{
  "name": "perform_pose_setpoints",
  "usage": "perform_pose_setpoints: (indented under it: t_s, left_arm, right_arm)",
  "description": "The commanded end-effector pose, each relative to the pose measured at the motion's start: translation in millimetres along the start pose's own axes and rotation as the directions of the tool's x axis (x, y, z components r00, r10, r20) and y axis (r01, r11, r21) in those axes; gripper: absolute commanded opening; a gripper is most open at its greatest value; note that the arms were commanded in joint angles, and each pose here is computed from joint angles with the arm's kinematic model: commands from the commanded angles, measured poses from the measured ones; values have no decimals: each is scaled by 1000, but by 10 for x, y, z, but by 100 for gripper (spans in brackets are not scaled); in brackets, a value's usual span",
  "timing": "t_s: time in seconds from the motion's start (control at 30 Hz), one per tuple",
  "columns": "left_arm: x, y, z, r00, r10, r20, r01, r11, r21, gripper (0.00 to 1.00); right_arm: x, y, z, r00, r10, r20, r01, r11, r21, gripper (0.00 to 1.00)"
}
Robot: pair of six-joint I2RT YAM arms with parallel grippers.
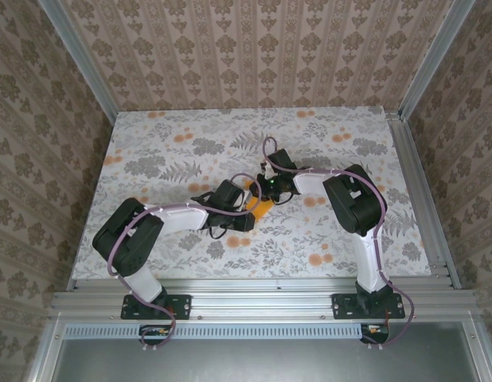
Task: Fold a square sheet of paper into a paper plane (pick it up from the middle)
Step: Fourth fold the wing at the center of the table.
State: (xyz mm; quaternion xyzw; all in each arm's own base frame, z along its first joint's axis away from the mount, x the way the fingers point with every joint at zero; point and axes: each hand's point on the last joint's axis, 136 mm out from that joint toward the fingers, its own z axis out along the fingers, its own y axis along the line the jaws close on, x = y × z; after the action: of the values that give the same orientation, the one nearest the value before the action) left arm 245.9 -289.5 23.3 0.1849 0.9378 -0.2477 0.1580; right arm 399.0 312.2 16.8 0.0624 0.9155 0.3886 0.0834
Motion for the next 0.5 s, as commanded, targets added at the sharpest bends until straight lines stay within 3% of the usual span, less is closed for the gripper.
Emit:
perform_pose_setpoints:
  t_s: [0.0,0.47]
  left_arm:
    - [-39,-5,65,1000,-7,-1,7,1000,3,28]
    - [-89,45,93,997,-81,-2,81,995,60,23]
  right_arm:
    - [165,-273,25,998,54,-34,-51,995,86,9]
    - [196,-284,41,998,53,-40,-49,995,83,8]
